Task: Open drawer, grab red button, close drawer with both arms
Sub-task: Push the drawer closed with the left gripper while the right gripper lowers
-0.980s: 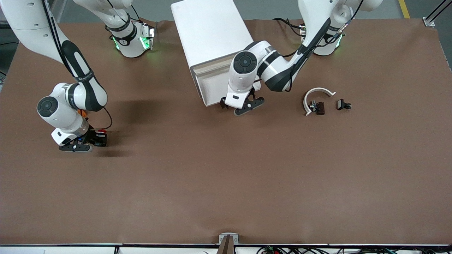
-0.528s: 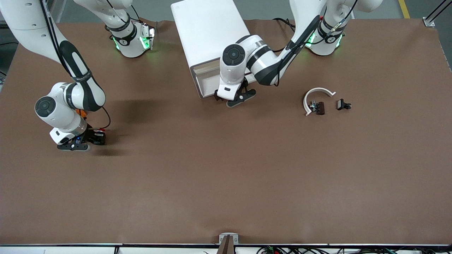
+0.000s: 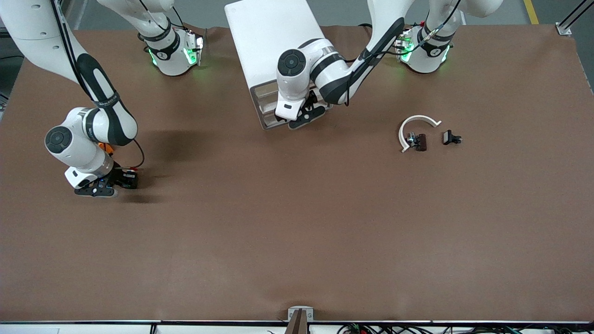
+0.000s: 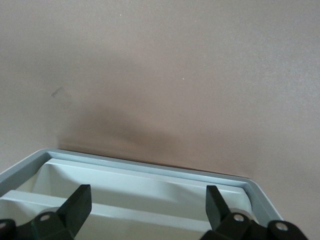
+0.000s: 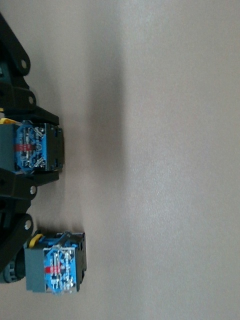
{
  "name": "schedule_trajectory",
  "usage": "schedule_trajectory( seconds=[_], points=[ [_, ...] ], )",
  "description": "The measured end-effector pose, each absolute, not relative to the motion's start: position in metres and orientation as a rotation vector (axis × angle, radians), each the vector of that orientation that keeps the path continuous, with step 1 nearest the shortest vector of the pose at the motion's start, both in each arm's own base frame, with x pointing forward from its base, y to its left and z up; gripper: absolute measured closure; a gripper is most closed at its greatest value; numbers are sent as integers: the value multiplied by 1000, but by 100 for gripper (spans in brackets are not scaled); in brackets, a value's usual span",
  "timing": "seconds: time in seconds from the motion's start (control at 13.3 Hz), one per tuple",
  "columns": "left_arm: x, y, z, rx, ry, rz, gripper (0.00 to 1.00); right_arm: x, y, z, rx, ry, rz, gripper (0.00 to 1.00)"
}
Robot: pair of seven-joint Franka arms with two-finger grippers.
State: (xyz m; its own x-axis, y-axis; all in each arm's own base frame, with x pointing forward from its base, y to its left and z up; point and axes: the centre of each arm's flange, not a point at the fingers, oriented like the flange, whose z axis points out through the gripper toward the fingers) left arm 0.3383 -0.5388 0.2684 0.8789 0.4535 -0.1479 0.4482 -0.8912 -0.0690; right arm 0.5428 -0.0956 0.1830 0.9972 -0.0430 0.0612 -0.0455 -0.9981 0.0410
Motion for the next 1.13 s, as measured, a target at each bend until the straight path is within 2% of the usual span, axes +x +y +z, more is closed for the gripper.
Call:
schedule_trajectory(
  seconds=[1.13],
  points=[
    [327, -548, 276, -2962, -745, 355, 0, 544, -104, 175, 3099, -91, 87, 58]
  ],
)
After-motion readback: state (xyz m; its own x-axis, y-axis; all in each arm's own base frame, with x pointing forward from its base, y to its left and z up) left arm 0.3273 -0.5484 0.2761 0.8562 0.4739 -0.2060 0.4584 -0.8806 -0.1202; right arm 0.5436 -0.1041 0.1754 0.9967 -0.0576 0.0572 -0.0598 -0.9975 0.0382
